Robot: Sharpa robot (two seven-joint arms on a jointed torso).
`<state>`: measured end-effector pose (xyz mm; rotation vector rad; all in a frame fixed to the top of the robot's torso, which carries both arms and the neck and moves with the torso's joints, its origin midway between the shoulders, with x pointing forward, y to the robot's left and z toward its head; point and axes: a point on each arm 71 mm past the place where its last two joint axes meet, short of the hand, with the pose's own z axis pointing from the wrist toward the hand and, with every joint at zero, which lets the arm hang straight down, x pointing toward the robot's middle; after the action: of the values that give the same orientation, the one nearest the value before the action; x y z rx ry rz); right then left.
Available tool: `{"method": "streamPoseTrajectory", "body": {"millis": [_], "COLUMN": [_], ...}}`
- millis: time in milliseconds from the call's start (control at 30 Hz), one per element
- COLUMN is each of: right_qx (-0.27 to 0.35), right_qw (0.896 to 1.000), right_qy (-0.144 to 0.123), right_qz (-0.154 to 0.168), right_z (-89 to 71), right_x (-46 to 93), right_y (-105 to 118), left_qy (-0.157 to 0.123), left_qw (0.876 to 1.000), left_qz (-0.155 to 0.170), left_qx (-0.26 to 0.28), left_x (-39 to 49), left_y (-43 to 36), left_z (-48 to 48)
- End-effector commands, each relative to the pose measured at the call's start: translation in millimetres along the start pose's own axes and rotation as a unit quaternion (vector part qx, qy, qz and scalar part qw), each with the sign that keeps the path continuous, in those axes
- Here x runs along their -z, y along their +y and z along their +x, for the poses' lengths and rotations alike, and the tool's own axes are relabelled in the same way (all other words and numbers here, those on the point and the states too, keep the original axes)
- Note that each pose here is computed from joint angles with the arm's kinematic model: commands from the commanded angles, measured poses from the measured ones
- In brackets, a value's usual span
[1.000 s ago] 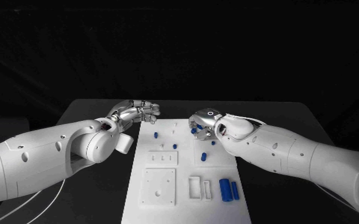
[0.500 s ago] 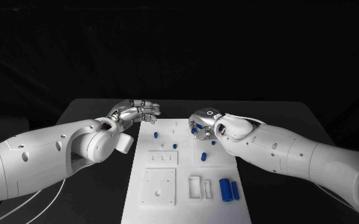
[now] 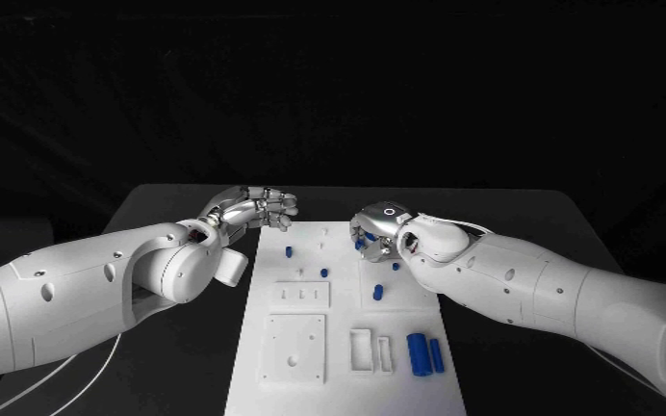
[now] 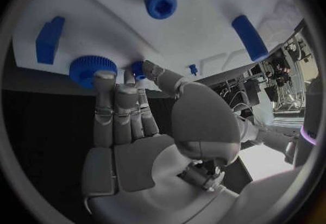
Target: Assemble the parts on the task board
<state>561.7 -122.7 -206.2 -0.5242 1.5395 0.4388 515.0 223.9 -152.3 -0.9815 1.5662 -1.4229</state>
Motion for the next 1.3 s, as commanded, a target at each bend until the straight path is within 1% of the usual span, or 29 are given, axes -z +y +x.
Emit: {"method": "streamPoseTrajectory", "body": {"millis": [33, 200, 300, 400, 467, 600, 800, 1033, 1167, 1300], "right_qx": [0.006, 0.007, 0.013, 0.016, 0.019, 0.030, 0.035, 0.048, 0.050, 0.052], "right_qw": [1.000, 1.000, 1.000, 0.999, 0.999, 0.998, 0.997, 0.996, 0.993, 0.992], "right_qy": [0.007, -0.008, -0.025, -0.036, -0.044, -0.050, -0.061, -0.082, -0.103, -0.113], "right_qz": [0.004, 0.004, -0.003, -0.005, -0.004, -0.005, -0.014, -0.001, 0.013, 0.020], "right_z": [5.1, 0.1, -7.9, -14.5, -17.9, -22.5, -26.8, -31.7, -35.4, -37.6], "right_x": [2.1, 3.0, 0.8, -1.4, -3.3, -10.2, -17.0, -22.8, -25.3, -28.0], "right_y": [1.8, 5.6, 9.2, 11.7, 12.8, 17.6, 31.6, 41.8, 42.5, 44.7], "left_qy": [0.008, 0.005, 0.001, -0.002, -0.002, -0.001, -0.001, -0.002, 0.000, 0.000], "left_qw": [1.000, 1.000, 1.000, 1.000, 1.000, 1.000, 1.000, 1.000, 1.000, 1.000], "left_qz": [0.005, 0.005, 0.007, 0.008, 0.008, 0.008, 0.011, 0.013, 0.015, 0.016], "left_qx": [0.000, -0.001, -0.002, -0.003, -0.003, -0.003, -0.004, -0.009, -0.016, -0.016], "left_x": [-0.5, -0.7, -0.6, -1.1, -1.3, -1.4, -2.5, -3.0, -2.9, -2.5], "left_y": [-2.5, -2.6, -3.0, -3.3, -3.7, -4.4, -5.2, -5.8, -6.3, -6.6], "left_z": [2.2, 0.6, -1.9, -3.2, -3.0, -2.4, 0.4, 3.2, 4.8, 5.8]}}
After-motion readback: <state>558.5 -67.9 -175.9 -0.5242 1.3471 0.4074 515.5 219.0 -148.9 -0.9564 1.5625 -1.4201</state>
